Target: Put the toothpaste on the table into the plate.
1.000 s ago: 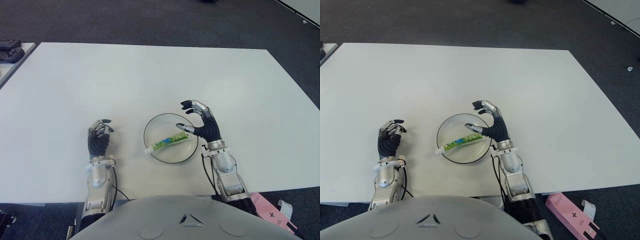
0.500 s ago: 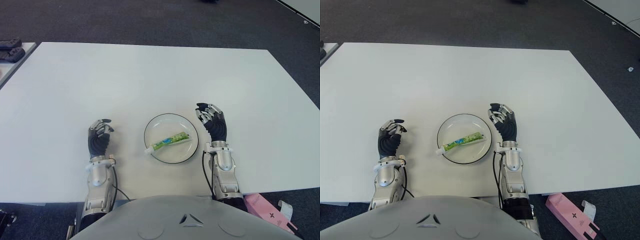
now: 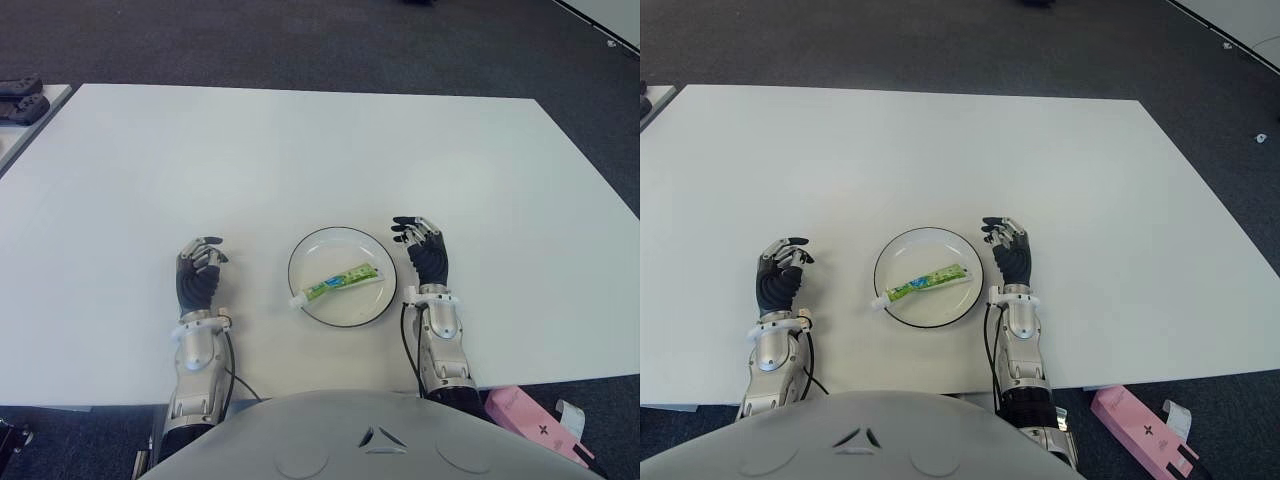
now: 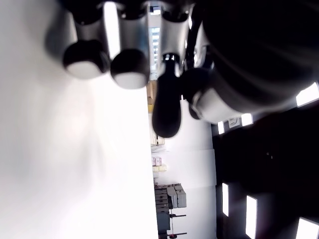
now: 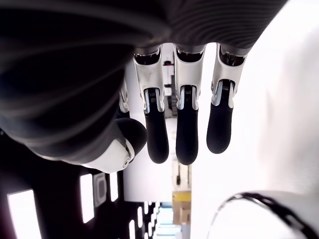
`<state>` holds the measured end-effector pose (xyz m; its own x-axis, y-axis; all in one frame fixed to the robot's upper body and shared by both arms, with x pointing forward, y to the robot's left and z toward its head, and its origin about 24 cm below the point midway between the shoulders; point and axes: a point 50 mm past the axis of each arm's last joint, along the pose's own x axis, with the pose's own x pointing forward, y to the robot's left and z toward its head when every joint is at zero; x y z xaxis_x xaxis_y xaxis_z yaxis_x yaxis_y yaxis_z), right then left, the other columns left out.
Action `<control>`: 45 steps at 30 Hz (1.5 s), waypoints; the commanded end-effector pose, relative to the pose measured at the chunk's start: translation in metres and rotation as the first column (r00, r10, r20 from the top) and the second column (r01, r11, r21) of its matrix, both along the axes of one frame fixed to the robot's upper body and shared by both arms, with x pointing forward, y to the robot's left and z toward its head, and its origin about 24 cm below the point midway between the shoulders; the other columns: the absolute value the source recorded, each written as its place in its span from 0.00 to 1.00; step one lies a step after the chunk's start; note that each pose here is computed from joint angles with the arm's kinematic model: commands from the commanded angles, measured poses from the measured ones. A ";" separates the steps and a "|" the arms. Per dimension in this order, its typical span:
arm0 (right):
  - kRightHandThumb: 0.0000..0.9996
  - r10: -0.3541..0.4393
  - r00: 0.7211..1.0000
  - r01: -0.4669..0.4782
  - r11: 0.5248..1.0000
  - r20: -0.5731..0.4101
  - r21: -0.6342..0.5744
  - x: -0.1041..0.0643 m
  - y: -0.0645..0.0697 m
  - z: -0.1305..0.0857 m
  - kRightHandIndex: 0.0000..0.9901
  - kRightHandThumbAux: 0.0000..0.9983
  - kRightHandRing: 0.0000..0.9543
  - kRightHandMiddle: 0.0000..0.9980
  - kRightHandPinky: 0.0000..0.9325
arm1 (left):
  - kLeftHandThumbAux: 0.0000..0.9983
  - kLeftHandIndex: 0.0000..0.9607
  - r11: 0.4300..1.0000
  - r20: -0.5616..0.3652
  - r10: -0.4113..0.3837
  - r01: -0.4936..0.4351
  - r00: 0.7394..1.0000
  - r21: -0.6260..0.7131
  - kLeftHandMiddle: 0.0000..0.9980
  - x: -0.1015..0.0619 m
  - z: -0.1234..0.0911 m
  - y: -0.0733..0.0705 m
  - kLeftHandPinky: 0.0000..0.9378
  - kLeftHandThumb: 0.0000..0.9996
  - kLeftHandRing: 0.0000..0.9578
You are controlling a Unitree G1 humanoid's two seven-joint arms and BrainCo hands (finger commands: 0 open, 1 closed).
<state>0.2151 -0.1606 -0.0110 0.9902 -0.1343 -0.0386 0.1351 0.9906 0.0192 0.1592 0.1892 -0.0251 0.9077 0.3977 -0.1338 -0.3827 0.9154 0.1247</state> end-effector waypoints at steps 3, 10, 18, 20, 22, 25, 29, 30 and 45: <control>0.70 -0.024 0.997 0.028 0.998 -0.069 0.051 0.004 -0.001 -0.012 0.43 0.73 0.50 0.49 0.52 | 0.72 0.46 1.000 -0.071 -0.001 0.000 0.997 -0.020 0.89 -0.006 -0.011 0.000 0.93 0.71 0.92; 0.70 -0.031 0.996 0.037 0.997 -0.088 0.061 0.004 -0.002 -0.016 0.43 0.73 0.51 0.49 0.53 | 0.72 0.46 1.000 -0.068 -0.006 0.005 0.998 -0.015 0.89 -0.006 -0.011 0.000 0.93 0.70 0.92; 0.70 -0.033 0.993 0.041 0.997 -0.111 0.068 0.004 -0.003 -0.021 0.43 0.73 0.52 0.50 0.53 | 0.72 0.46 1.000 -0.066 -0.021 0.020 0.998 -0.014 0.89 -0.005 -0.011 0.000 0.93 0.70 0.92; 0.70 -0.032 0.993 0.040 0.997 -0.114 0.070 0.003 -0.004 -0.022 0.43 0.73 0.52 0.50 0.53 | 0.72 0.46 1.000 -0.060 -0.027 0.027 0.998 -0.011 0.89 -0.005 -0.011 0.000 0.93 0.70 0.92; 0.70 -0.029 0.993 0.038 0.997 -0.117 0.073 0.003 -0.004 -0.023 0.43 0.73 0.52 0.50 0.53 | 0.72 0.46 0.999 -0.055 -0.033 0.032 0.998 -0.009 0.89 -0.005 -0.011 0.000 0.94 0.70 0.92; 0.71 -0.024 0.992 0.034 0.996 -0.120 0.080 0.003 -0.004 -0.025 0.43 0.73 0.52 0.50 0.53 | 0.72 0.46 0.999 -0.047 -0.040 0.039 0.998 -0.011 0.90 -0.005 -0.011 0.000 0.94 0.70 0.93; 0.71 -0.017 0.992 0.028 0.996 -0.123 0.089 0.002 -0.005 -0.026 0.43 0.73 0.52 0.50 0.53 | 0.72 0.46 0.999 -0.042 -0.045 0.045 0.998 -0.016 0.89 -0.005 -0.011 0.000 0.94 0.70 0.93; 0.71 -0.015 0.992 0.026 0.996 -0.123 0.089 0.002 -0.005 -0.026 0.43 0.73 0.52 0.50 0.53 | 0.72 0.46 0.999 -0.044 -0.042 0.041 0.998 -0.019 0.89 -0.005 -0.011 0.000 0.93 0.70 0.93; 0.70 0.011 0.989 -0.008 1.000 -0.149 0.017 -0.009 -0.003 -0.027 0.43 0.73 0.50 0.49 0.51 | 0.72 0.46 0.999 -0.078 -0.031 0.028 0.996 -0.038 0.89 -0.005 -0.012 -0.003 0.93 0.70 0.92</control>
<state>0.2184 -0.1644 -0.0226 0.9883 -0.1226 -0.0908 0.1264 0.9913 0.0378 0.1615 0.1898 -0.0253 0.9171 0.3765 -0.1310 -0.3629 0.9245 0.1165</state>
